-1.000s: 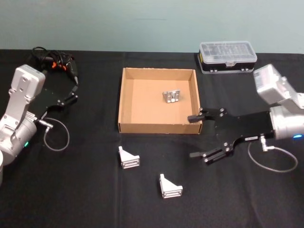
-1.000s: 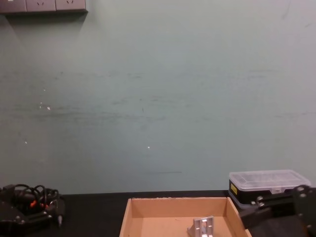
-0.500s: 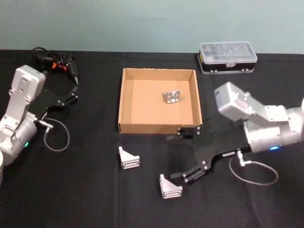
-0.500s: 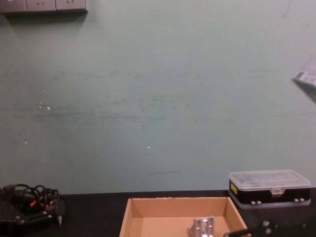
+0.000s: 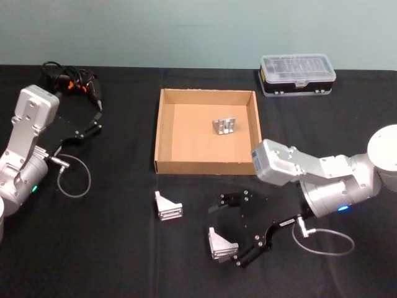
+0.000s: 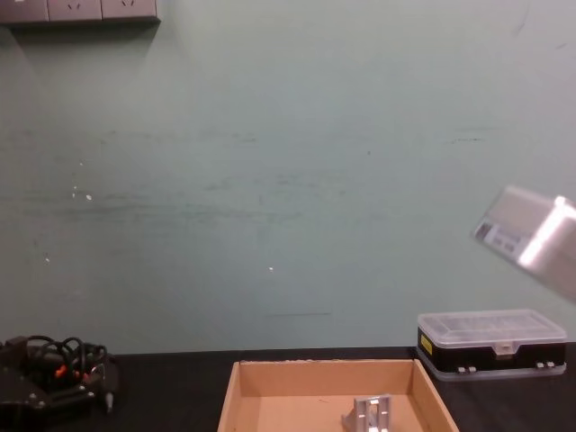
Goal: Use one hand to pick up the angle iron from the table and place it into the box.
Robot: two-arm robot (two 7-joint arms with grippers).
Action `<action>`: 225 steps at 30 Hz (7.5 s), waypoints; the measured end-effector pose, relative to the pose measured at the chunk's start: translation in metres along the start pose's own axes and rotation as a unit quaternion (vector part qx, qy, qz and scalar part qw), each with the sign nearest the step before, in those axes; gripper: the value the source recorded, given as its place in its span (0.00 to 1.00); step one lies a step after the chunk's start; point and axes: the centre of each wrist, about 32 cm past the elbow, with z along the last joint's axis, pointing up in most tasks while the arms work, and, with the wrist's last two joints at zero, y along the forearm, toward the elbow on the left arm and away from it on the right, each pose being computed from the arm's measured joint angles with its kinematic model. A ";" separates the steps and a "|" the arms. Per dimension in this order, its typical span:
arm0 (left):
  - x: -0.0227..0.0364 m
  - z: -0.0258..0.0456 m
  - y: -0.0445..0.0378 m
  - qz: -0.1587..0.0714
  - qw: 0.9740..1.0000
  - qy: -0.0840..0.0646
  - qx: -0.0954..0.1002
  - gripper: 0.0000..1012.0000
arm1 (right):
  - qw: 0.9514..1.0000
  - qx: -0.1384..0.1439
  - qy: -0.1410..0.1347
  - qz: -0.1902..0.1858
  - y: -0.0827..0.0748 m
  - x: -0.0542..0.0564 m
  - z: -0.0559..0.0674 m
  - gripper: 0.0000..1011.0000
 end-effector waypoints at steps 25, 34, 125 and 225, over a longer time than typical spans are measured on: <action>0.0000 0.0000 0.0000 0.000 1.000 0.000 0.000 0.99 | 1.000 -0.028 0.010 0.006 0.023 0.008 -0.008 0.99; 0.0000 0.0000 0.0000 0.000 1.000 0.000 0.000 0.99 | 0.999 -0.027 0.015 0.007 0.027 0.010 -0.011 0.99; 0.0000 0.0000 0.0000 0.000 1.000 0.000 0.000 0.99 | 0.974 0.009 0.010 -0.224 0.027 0.095 -0.017 0.51; 0.0000 0.0000 0.0000 0.000 1.000 0.000 0.000 0.99 | 0.999 0.034 0.010 -0.038 0.078 0.066 -0.002 0.99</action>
